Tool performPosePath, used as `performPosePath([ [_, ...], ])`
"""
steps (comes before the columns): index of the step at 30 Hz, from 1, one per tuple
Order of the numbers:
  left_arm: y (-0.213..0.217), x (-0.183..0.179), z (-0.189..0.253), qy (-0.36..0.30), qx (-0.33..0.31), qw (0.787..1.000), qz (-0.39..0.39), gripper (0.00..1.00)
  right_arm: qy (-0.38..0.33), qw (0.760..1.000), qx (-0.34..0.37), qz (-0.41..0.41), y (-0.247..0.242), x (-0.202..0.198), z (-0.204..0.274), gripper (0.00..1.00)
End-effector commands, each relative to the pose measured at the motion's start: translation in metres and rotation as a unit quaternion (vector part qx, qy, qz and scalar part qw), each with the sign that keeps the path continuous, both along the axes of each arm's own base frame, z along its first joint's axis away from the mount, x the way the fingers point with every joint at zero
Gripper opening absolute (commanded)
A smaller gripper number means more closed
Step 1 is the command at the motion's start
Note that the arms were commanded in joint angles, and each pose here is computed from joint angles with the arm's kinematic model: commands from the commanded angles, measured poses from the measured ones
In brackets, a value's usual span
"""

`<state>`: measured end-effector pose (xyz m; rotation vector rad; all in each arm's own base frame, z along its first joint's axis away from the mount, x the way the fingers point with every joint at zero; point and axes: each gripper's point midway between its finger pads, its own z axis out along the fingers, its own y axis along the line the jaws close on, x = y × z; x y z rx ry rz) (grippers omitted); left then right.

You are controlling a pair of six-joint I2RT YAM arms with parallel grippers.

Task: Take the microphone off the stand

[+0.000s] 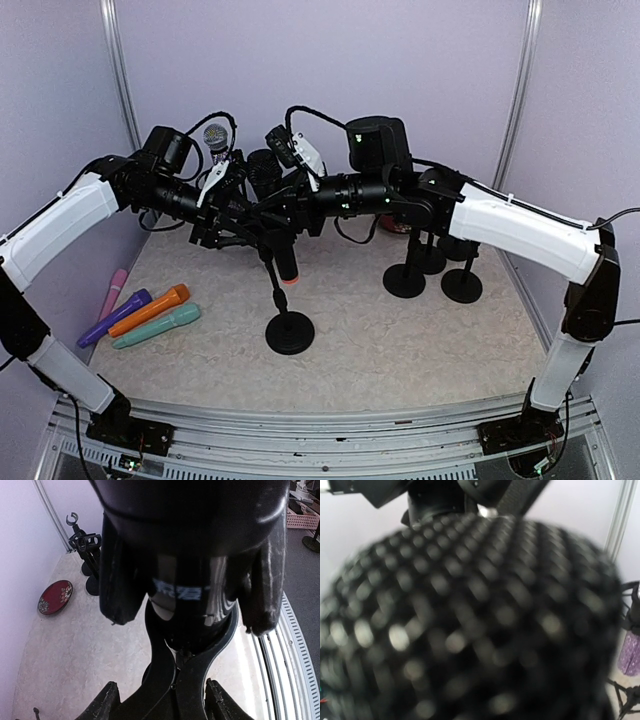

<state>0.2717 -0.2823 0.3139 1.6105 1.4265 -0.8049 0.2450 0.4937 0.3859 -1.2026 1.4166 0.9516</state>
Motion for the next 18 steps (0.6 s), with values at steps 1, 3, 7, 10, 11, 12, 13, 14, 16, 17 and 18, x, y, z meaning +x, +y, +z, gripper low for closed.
performPosePath([
  [1,-0.006,-0.002,-0.009,-0.011,0.032,0.999,0.005,0.52,-0.067,0.995,0.078,0.011,-0.010,-0.011,0.074,0.07],
  [3,-0.005,-0.001,-0.001,-0.012,0.022,0.999,0.022,0.79,-0.056,0.996,0.069,0.015,-0.008,-0.011,0.064,0.06],
  [7,-0.002,-0.010,0.013,-0.020,0.000,1.000,0.014,0.83,-0.042,0.997,0.065,0.020,-0.005,-0.012,0.047,0.03],
  [10,0.001,-0.019,0.011,-0.016,0.005,1.000,-0.007,0.78,-0.040,0.997,0.068,0.019,-0.005,-0.012,0.041,0.00],
  [11,0.003,-0.018,0.008,-0.012,0.009,1.000,-0.007,0.76,-0.040,0.997,0.069,0.019,-0.005,-0.012,0.040,0.00],
  [12,0.004,-0.017,0.006,-0.007,0.010,1.000,-0.009,0.72,-0.039,0.997,0.069,0.020,-0.006,-0.013,0.040,0.00],
  [13,0.006,-0.016,0.007,-0.003,0.009,1.000,-0.011,0.68,-0.040,0.997,0.070,0.022,-0.006,-0.013,0.040,0.00],
  [14,0.007,-0.015,0.007,0.003,0.007,1.000,-0.013,0.62,-0.040,0.997,0.069,0.022,-0.006,-0.013,0.040,0.00],
  [16,0.009,-0.010,0.010,0.016,-0.002,1.000,-0.014,0.50,-0.040,0.997,0.067,0.023,-0.006,-0.014,0.040,0.00],
  [17,0.009,-0.008,0.011,0.018,-0.006,1.000,-0.013,0.43,-0.041,0.997,0.066,0.023,-0.006,-0.014,0.040,0.00],
  [18,0.009,-0.007,0.012,0.018,-0.007,1.000,-0.012,0.39,-0.040,0.997,0.064,0.025,-0.007,-0.015,0.039,0.00],
])
